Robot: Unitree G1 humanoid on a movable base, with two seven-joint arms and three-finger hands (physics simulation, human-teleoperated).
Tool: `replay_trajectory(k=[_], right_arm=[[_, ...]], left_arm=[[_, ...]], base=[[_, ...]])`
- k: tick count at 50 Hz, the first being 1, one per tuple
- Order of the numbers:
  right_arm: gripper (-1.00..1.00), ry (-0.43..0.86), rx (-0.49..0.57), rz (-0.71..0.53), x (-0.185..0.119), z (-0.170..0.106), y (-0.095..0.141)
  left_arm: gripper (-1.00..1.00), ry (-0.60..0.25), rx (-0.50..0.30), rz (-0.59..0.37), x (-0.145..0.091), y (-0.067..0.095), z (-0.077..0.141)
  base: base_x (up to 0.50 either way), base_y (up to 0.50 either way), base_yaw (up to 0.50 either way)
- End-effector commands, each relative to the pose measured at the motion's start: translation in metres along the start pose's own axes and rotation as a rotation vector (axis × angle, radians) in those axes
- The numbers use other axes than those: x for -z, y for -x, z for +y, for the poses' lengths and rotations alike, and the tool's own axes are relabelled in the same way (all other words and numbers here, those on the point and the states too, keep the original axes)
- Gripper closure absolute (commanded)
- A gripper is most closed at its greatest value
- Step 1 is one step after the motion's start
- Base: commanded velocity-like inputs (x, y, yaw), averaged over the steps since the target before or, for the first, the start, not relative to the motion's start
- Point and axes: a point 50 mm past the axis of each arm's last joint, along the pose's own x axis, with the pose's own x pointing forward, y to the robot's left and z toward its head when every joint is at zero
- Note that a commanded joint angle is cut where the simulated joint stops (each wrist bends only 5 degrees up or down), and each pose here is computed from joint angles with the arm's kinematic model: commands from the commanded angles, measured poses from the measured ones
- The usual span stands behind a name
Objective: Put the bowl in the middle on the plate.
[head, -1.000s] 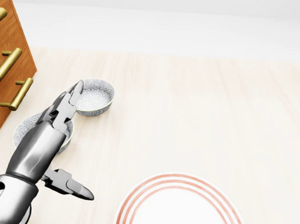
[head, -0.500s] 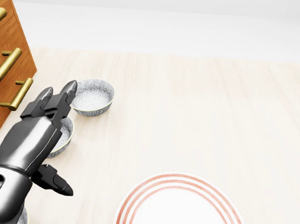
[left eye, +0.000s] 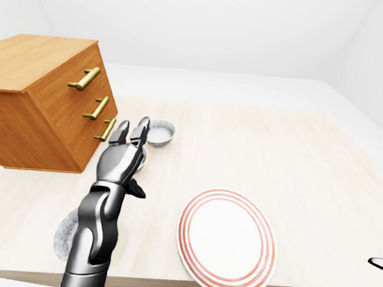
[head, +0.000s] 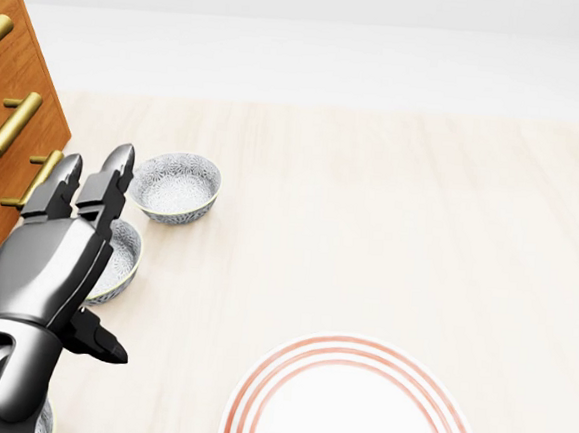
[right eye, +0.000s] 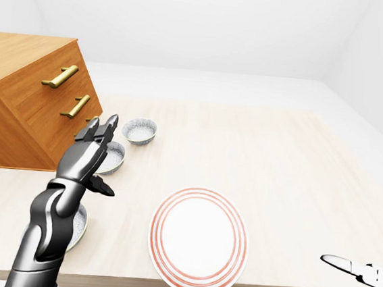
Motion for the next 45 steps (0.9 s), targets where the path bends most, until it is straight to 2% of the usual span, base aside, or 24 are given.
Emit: replay_trajectory(k=[1,8,24,39,45], right_arm=[[-1.00,0.004,0.000,-0.005,-0.002,0.000,0.001],[-1.00,0.005,0.000,-0.004,-0.002,-0.001,0.001],[-1.00,0.000,0.000,0.003,0.001,0.000,0.000],[-1.00,0.007,0.000,-0.008,-0.003,0.000,0.000],[-1.00,0.003,-0.001,-0.002,-0.001,0.000,0.001]], left_arm=[[-1.00,-0.047,-0.034,0.000,-0.003,-0.004,0.001],[-1.00,-0.070,-0.031,0.001,-0.005,-0.006,0.000],[-1.00,-0.149,0.033,0.036,0.003,-0.010,-0.006],[-1.00,-0.234,0.047,0.087,0.015,-0.013,-0.006],[-1.00,-0.243,0.044,0.099,0.019,-0.014,-0.005]], base=[[0.00,0.00,0.00],[0.00,0.00,0.00],[0.00,0.00,0.00],[0.00,0.00,0.00],[0.00,0.00,0.00]])
